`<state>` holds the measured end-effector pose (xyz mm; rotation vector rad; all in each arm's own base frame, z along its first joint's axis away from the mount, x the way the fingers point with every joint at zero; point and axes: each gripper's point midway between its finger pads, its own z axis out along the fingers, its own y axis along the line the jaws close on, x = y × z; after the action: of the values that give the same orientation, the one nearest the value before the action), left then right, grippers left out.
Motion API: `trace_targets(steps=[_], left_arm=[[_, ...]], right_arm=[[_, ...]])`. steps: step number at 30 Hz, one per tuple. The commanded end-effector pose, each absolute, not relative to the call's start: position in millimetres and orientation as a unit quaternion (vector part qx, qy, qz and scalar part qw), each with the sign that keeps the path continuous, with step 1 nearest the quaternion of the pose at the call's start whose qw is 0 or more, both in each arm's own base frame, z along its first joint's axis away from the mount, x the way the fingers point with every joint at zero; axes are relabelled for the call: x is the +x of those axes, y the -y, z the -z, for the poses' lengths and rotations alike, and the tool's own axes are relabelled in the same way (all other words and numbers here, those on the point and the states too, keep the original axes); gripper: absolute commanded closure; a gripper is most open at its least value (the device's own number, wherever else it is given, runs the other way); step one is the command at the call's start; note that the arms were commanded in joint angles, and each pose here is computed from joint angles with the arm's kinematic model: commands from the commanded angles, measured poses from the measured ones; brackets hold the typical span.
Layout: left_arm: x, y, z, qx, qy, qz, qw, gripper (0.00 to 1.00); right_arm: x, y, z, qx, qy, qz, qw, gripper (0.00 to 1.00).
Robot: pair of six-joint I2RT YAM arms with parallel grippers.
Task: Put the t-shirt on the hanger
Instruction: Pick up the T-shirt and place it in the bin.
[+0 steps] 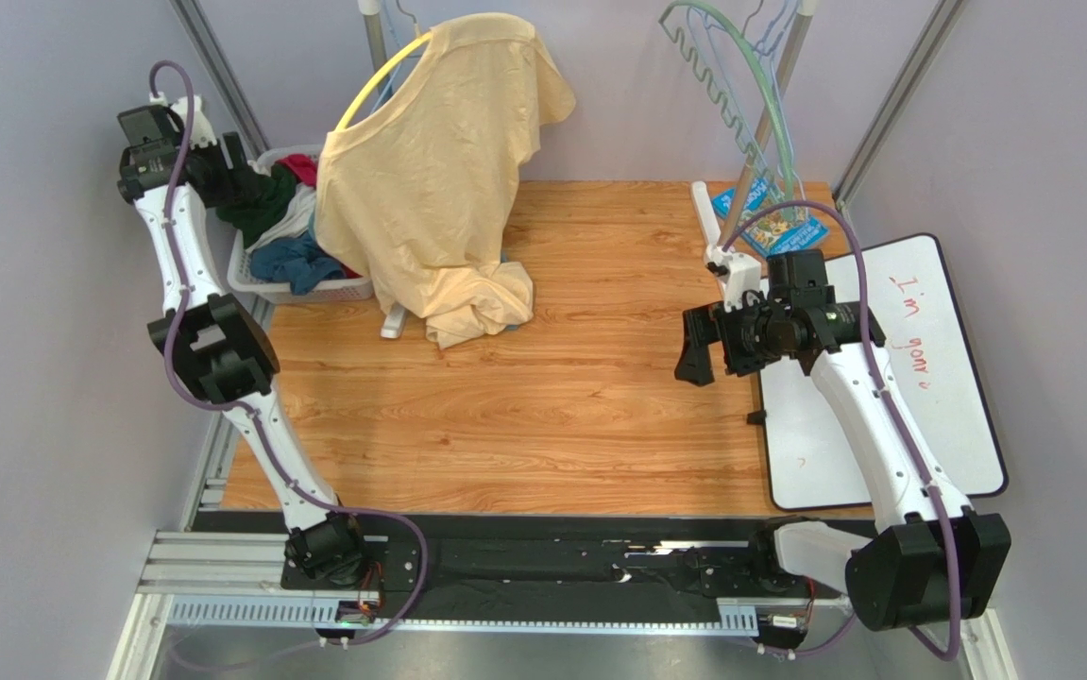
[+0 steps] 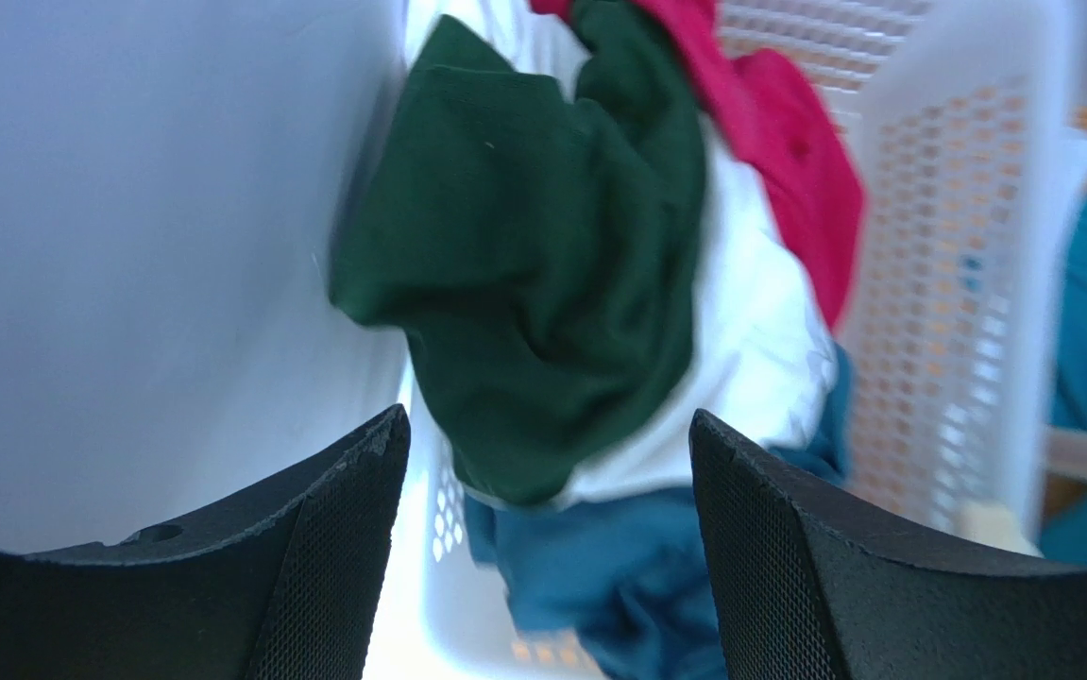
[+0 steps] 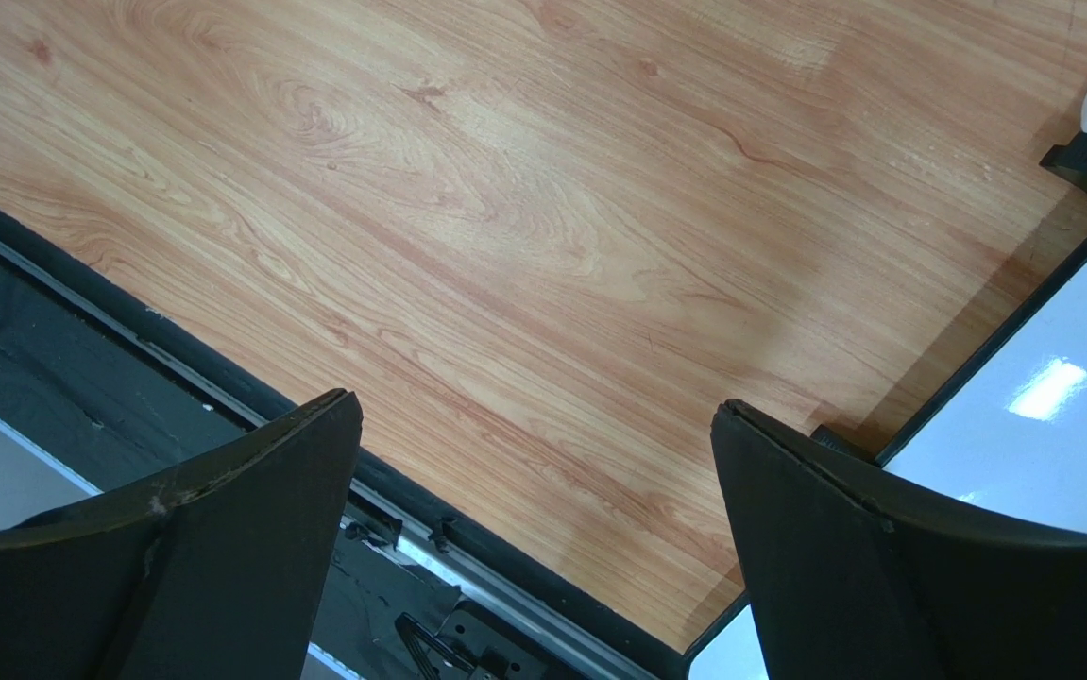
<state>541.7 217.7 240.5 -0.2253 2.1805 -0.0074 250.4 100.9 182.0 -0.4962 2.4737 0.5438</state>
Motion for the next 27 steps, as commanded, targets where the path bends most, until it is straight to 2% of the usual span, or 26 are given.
trace_targets(steps=[1,10,13,16,17,19,20,27], left_arm=[[579.4,-235.0,-269.1,-0.062,-0.846,-0.072,0.525,0.23],[623.5,-244.6,-210.1,-0.043,-0.844,-0.112,0.523,0.26],[627.3,-248.1,-188.2,-0.049,-0.852,-0.111,0.509,0.3],[627.4,-244.8,-187.5,-0.046,-0.854,-0.103,0.509,0.49],[626.8,-243.7,-197.2,-0.044,-0.85,-0.103,0.515,0.66],[626.1,-241.7,-214.7,-0.046,-0.841,-0.102,0.53,0.85],[624.5,-240.6,-242.1,-0.044,-0.826,-0.107,0.551,1.0],[593.8,-238.2,-388.6,-0.057,-0.736,-0.114,0.664,1.0]], right_arm=[[259.4,-102.6,-182.9,-0.189,-0.92,-0.201,0.279,0.0],[264.2,-98.0,-170.3,-0.183,-0.931,-0.188,0.253,0.0],[265.8,-96.8,-168.7,-0.183,-0.933,-0.183,0.249,0.0],[266.6,-96.3,-167.8,-0.183,-0.935,-0.182,0.245,0.0],[266.1,-97.0,-167.6,-0.183,-0.935,-0.184,0.243,0.0],[266.0,-97.8,-170.2,-0.183,-0.934,-0.186,0.244,0.0],[266.3,-97.9,-170.9,-0.183,-0.934,-0.187,0.244,0.0],[268.1,-101.3,-187.3,-0.186,-0.927,-0.196,0.26,0.0]])
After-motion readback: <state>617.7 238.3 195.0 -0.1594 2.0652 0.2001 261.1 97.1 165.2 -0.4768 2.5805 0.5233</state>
